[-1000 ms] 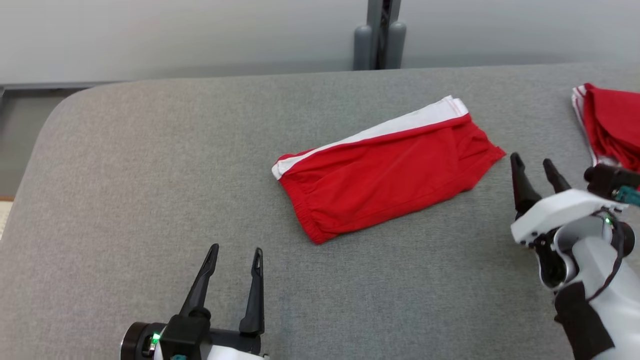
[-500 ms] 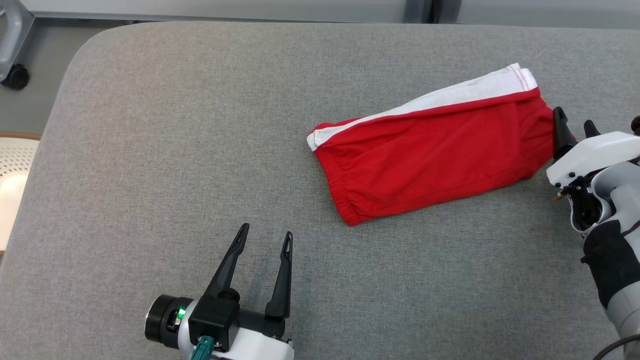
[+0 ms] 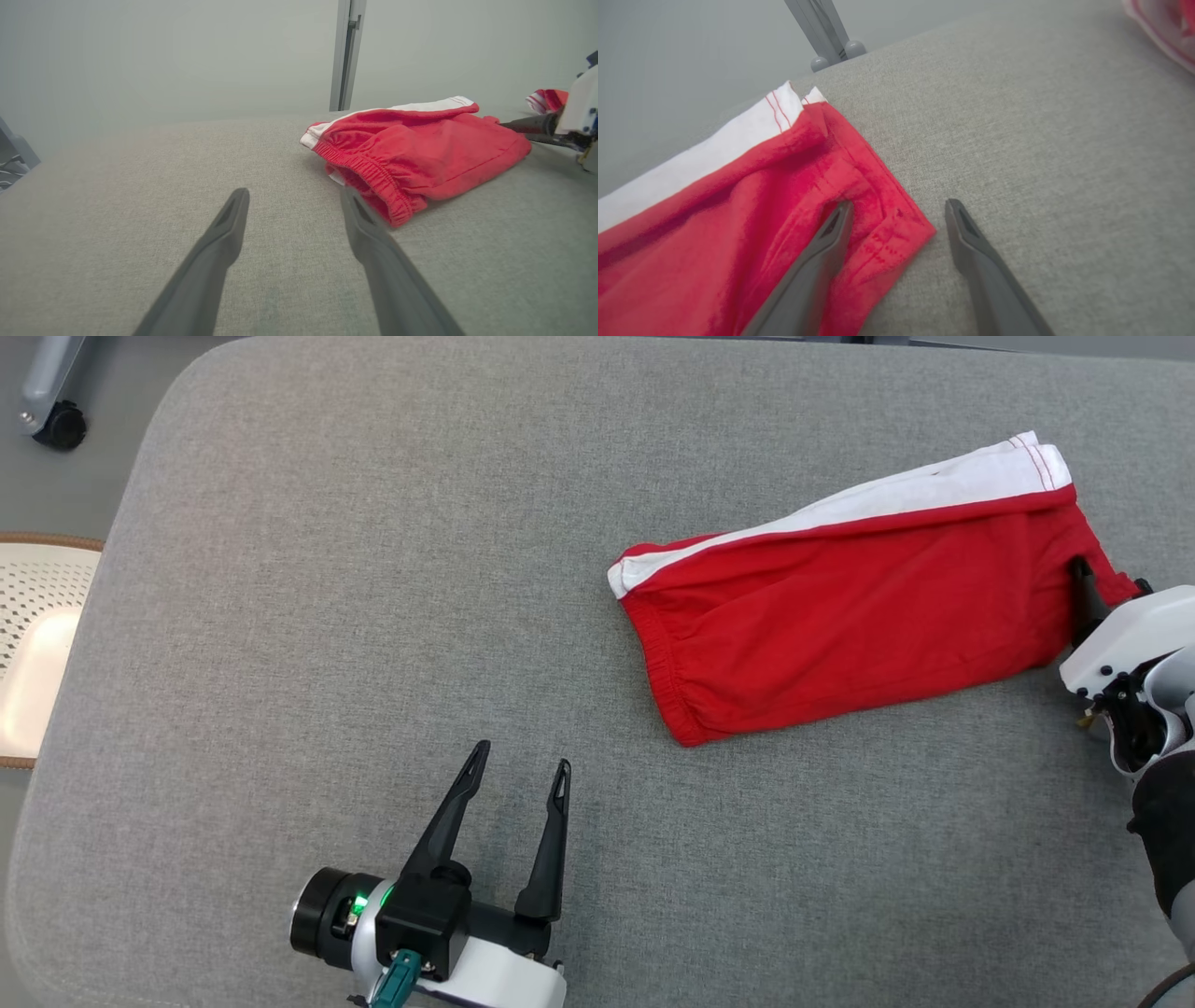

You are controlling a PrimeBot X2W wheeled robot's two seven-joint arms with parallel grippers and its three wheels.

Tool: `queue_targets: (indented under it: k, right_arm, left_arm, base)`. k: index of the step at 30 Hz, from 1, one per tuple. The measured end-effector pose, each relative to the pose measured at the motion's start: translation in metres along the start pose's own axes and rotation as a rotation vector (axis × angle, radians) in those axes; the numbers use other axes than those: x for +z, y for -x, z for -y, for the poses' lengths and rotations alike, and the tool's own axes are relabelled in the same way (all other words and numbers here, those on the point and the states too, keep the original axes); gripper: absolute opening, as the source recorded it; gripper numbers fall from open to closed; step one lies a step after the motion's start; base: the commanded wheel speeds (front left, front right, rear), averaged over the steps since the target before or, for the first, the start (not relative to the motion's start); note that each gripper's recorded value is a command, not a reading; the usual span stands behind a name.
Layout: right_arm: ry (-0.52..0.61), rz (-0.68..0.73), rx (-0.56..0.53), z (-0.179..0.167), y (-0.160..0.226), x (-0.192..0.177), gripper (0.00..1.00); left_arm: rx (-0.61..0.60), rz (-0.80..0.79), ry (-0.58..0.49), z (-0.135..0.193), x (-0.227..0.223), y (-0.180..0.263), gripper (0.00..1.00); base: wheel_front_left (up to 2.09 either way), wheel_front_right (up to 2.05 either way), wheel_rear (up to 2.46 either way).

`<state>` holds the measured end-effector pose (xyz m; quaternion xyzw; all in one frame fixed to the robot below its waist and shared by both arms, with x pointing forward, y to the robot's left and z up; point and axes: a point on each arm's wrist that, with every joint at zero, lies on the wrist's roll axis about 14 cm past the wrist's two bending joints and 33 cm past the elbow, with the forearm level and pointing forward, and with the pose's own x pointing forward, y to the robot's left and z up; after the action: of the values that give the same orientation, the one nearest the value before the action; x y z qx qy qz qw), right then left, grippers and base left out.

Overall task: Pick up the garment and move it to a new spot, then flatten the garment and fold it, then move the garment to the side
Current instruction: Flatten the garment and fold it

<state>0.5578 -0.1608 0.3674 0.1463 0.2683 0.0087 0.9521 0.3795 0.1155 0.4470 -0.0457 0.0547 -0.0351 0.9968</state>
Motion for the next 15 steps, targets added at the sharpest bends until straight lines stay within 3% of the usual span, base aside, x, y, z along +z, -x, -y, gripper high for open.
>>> queue_targets:
  k: [2,3,4,6,15]
  right_arm:
    - [0.004,-0.010,0.001,-0.0013,-0.0012,-0.0025,1.00]
    - [0.003,-0.011,0.001,-0.0018,-0.0014,-0.0030,0.79]
    - [0.005,-0.018,0.003,-0.0033,-0.0016,-0.0045,0.47]
    - [0.006,-0.023,0.001,-0.0036,-0.0012,-0.0058,0.00]
    - [-0.020,0.029,0.004,-0.0097,0.0069,-0.0039,0.00]
  left_arm:
    - [0.001,-0.003,-0.001,-0.0009,-0.0008,0.0002,1.00]
    - [0.003,-0.003,-0.002,-0.0013,-0.0007,0.0001,1.00]
    - [0.003,-0.003,-0.002,-0.0016,-0.0007,0.0001,1.00]
    - [0.003,-0.003,-0.003,-0.0017,-0.0009,0.0001,1.00]
    - [-0.019,0.009,-0.008,0.0027,0.0017,-0.0039,1.00]
  base:
    - [0.00,0.00,0.00]
    - [0.00,0.00,0.00]
    - [0.00,0.00,0.00]
    - [0.00,0.00,0.00]
    - [0.00,0.00,0.00]
